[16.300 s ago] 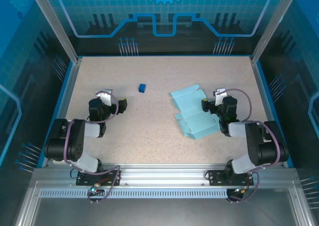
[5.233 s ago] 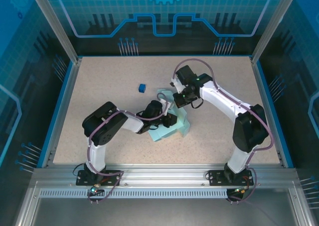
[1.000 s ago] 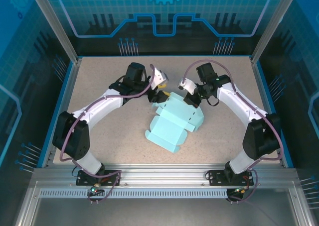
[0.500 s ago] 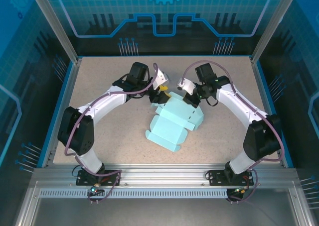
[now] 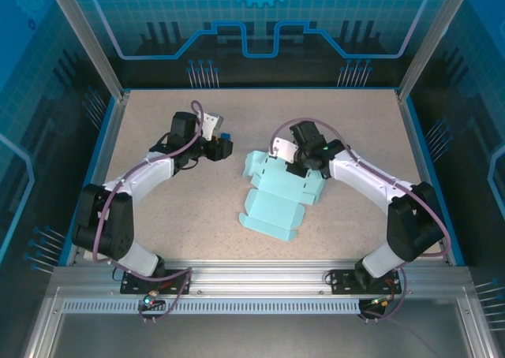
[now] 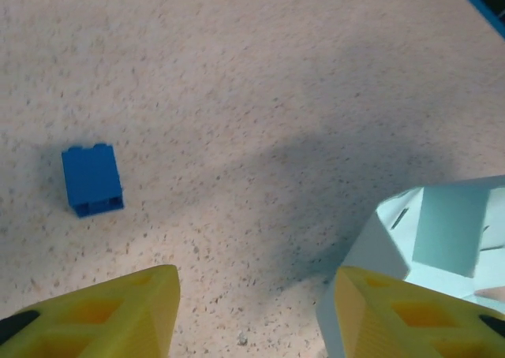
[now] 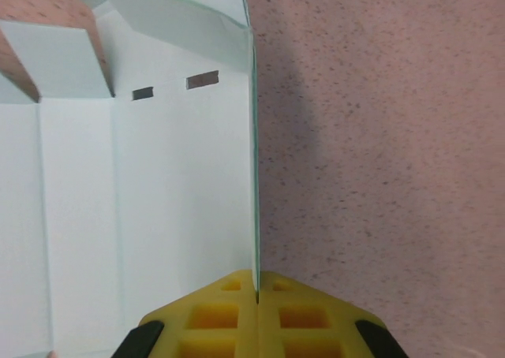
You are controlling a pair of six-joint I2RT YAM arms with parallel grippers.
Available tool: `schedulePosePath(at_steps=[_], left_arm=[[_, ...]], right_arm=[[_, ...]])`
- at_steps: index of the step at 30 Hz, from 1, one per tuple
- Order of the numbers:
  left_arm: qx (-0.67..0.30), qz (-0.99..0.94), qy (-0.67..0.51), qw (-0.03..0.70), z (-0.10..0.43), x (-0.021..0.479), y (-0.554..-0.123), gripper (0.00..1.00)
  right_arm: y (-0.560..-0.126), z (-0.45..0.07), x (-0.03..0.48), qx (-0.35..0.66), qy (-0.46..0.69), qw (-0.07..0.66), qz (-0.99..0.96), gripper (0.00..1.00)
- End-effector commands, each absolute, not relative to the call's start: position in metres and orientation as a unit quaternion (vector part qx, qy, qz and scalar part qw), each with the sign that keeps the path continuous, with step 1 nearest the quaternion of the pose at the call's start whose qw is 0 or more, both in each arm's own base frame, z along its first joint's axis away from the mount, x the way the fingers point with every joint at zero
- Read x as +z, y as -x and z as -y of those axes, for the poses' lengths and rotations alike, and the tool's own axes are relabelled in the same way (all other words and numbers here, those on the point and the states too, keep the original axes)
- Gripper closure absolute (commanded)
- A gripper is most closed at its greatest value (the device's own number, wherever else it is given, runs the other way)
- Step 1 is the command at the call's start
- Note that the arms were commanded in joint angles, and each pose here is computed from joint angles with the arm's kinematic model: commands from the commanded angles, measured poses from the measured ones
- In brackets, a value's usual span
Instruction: Fold the paper box
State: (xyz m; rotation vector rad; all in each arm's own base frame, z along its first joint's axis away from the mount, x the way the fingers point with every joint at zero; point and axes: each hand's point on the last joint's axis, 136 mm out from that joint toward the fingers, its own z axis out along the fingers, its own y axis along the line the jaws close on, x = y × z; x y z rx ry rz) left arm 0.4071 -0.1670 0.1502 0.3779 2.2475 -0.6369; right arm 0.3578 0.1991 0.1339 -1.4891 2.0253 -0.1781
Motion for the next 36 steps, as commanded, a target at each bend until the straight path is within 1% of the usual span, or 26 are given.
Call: schedulePosePath(at_steps=[1,6,13,18,23,25,31,36], left_arm=[[-0.251,-0.906,-0.126,0.316,0.168,0.116,-0.403,0.49],[-0.302,-0.902,-0.136,0.278,0.188,0.093,-0.397,0.54],[-0.339,-0.896,-0.144,0.248,0.208,0.077,-0.396,0.59],[-0.369,-0.885,-0.149,0.241,0.224,0.076,-0.404,0.58],[-0.374,-0.881,-0.153,0.246,0.23,0.079,-0.417,0.58],[-0.375,-0.88,-0.154,0.246,0.231,0.078,-0.422,0.58],[-0.387,-0.876,-0.163,0.237,0.236,0.072,-0.424,0.58],[-0.401,-0.871,-0.17,0.228,0.239,0.068,-0.417,0.58]], right_arm=[[-0.375,-0.196,0.148,-0.153,0.571,0.347,-0.728,1.0],[-0.375,-0.2,0.146,-0.193,0.585,0.363,-0.699,1.0],[-0.375,-0.199,0.152,-0.226,0.588,0.389,-0.672,1.0],[-0.373,-0.198,0.16,-0.235,0.579,0.41,-0.664,1.0],[-0.371,-0.199,0.165,-0.246,0.579,0.417,-0.656,1.0],[-0.366,-0.195,0.151,-0.251,0.582,0.408,-0.657,1.0],[-0.361,-0.198,0.145,-0.275,0.58,0.417,-0.644,1.0],[-0.354,-0.201,0.138,-0.296,0.578,0.425,-0.631,1.0]])
